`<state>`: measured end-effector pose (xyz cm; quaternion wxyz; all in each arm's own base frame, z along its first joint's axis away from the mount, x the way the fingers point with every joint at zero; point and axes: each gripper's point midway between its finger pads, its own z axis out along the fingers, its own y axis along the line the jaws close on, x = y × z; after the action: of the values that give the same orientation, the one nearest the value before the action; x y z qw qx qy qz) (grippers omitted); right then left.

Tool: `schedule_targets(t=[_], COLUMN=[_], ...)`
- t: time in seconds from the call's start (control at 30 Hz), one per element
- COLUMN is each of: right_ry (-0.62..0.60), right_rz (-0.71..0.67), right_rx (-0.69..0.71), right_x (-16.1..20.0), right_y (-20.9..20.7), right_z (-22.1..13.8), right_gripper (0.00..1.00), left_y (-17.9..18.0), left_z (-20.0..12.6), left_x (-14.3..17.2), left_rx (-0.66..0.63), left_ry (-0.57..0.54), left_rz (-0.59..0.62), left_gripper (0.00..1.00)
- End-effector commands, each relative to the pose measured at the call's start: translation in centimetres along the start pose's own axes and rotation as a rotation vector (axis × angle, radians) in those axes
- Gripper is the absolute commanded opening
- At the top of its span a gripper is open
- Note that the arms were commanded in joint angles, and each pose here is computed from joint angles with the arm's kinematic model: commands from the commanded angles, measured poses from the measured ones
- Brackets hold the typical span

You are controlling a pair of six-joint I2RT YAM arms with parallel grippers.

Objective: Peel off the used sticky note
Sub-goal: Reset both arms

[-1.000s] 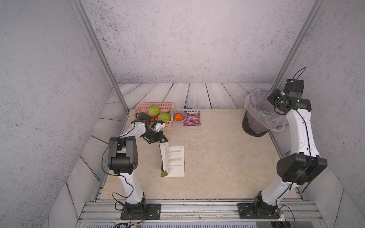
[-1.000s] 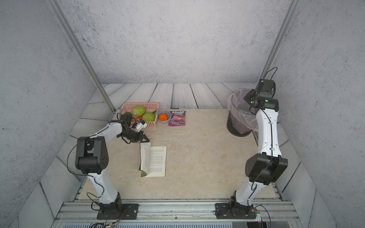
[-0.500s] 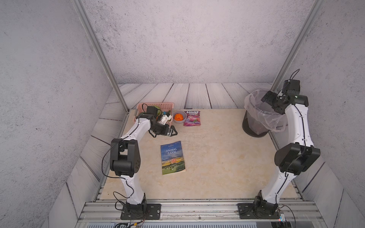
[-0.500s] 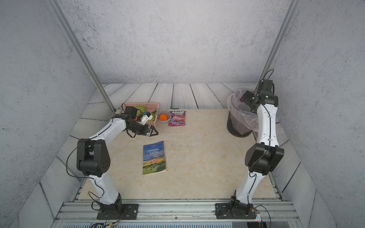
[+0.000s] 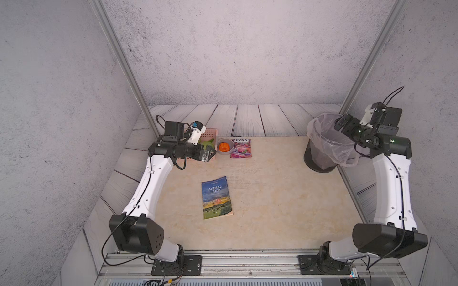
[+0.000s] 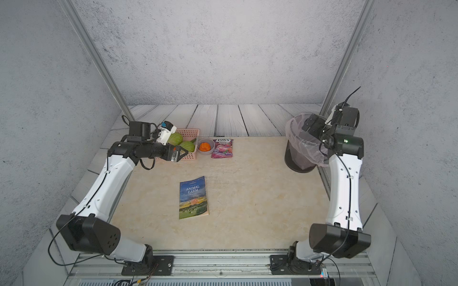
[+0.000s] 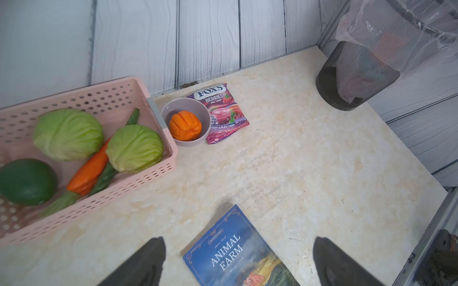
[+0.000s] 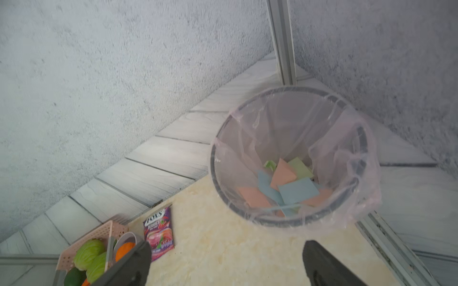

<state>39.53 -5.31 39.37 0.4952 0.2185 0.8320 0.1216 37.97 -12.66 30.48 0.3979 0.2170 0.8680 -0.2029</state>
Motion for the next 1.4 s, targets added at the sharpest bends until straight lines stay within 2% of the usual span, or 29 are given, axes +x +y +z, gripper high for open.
schedule_targets(t=[0.0, 0.2, 0.37, 0.53, 0.67, 0.83, 0.93, 1.03, 1.13, 1.23, 1.3, 1.37], right_ry=[0.048, 0.088, 0.188, 0.107, 0.012, -0.010, -0.023, -0.068, -0.091, -0.130, -0.123, -0.117], right_rz=[-0.038, -0.241, -0.362, -0.453, -0.553, -0.623, -0.621, -0.652, -0.622, -0.539, -0.524, -0.520], right_rx=[-0.003, 0.043, 0.119, 0.154, 0.044, 0.081, 0.107, 0.110, 0.088, 0.064, 0.046, 0.026], right_x=[4.6, 14.4, 21.8, 22.8, 23.3, 23.2, 23.7, 23.8, 23.9, 23.6, 24.2, 25.0], right_y=[-0.2, -0.5, -2.3, -3.5, -2.1, -2.8, -4.1, -5.0, -5.7, -7.1, -7.7, -8.0], right_z=[-0.4, 0.3, 3.4, 6.0, 7.7, 8.9, 9.9, 11.1, 12.0, 12.8, 13.4, 14.2], right_gripper=[0.99, 1.00, 1.00, 1.00, 0.99, 1.00, 0.98, 0.94, 0.94, 0.94, 0.93, 0.93], left_y=[2.1, 5.1, 8.9, 10.6, 11.5, 12.9, 13.2, 14.1, 14.9, 15.5, 15.5, 15.5], left_z=[-1.5, -3.4, -2.2, 0.4, 2.4, 5.0, 6.3, 6.8, 7.1, 7.2, 7.3, 7.2], left_x=[1.0, 5.6, 11.4, 14.8, 15.4, 15.9, 16.5, 17.0, 17.6, 17.3, 17.6, 17.4], left_rx=[-0.150, -0.342, -0.500, -0.528, -0.531, -0.524, -0.507, -0.542, -0.562, -0.583, -0.580, -0.581], left_ry=[-0.043, -0.146, -0.162, -0.203, -0.307, -0.329, -0.352, -0.407, -0.312, -0.331, -0.299, -0.312], left_rz=[-0.040, -0.012, -0.024, 0.010, 0.019, -0.009, -0.004, -0.013, -0.064, -0.076, -0.085, -0.081], left_gripper=[0.98, 0.98, 0.98, 0.98, 0.98, 0.98, 0.98, 0.98, 0.98, 0.98, 0.98, 0.98])
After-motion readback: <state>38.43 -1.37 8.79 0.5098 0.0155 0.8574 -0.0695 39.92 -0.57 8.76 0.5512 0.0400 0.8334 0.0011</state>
